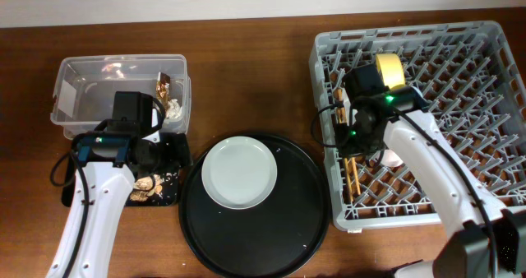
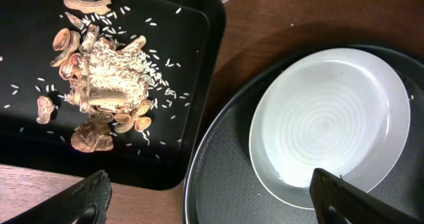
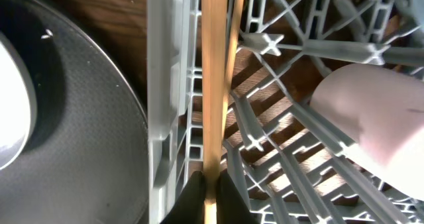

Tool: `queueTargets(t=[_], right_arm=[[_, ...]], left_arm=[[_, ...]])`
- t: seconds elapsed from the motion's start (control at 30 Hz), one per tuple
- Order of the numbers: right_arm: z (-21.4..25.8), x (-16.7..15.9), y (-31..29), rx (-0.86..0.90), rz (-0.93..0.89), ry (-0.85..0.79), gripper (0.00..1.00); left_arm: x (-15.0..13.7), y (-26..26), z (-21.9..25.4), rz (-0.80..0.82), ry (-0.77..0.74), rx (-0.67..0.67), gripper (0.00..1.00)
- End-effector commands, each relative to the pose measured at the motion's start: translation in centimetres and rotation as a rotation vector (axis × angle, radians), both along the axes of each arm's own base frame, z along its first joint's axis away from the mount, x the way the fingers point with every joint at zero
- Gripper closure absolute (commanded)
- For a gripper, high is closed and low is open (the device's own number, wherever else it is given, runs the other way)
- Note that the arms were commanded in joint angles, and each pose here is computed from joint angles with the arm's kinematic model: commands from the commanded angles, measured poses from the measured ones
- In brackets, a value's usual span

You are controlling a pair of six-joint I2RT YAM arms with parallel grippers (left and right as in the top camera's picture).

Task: Sort waste into correct bins and load items into the dishwasher rack
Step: 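Insert the chopsticks upright into the dish rack with right gripper, then grasp the grey plate edge with right gripper and lift it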

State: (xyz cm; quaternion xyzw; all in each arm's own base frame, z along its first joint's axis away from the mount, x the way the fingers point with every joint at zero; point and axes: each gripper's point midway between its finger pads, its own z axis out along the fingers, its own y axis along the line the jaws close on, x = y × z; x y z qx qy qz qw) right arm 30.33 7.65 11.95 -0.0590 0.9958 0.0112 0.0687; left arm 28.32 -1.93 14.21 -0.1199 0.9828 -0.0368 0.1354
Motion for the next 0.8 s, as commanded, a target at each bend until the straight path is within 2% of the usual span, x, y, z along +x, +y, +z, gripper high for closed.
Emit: queueTargets(t=[0.0,0.07,0.23,0.4,0.53,0.67,0.77], right_arm=[[0.6,0.7,0.0,0.006,0.014,-0.024,0.64],[2.0,1.2,0.4,0.034,0.017,-0.058,0.58],[5.6,1.6,4.3,0.222,0.074,-0.114,0.54],[5.4,1.0,9.8,0.298,0.159,-0.122,0.44],[2.5,0.7,13.3,0.305,0.164,-0.068,0.41],[-2.6,0.2,14.8,0.257,0.126,0.065,0.41],[-6.2,-0.1,14.6,0.212,0.074,0.161,0.41]], left_arm=[[0.1,0.2,0.5,0.007,-0.017,0.003,0.05],[0.0,0.2,0.5,0.007,-0.017,0.002,0.05],[0.1,0.2,0.5,0.007,-0.017,0.003,0.05],[0.0,0.2,0.5,0.008,-0.017,0.005,0.05],[0.0,0.4,0.5,0.011,-0.016,0.016,0.05],[-0.4,2.7,0.4,0.047,-0.001,0.141,0.05],[-0.4,2.9,0.5,0.052,-0.002,0.157,0.05]])
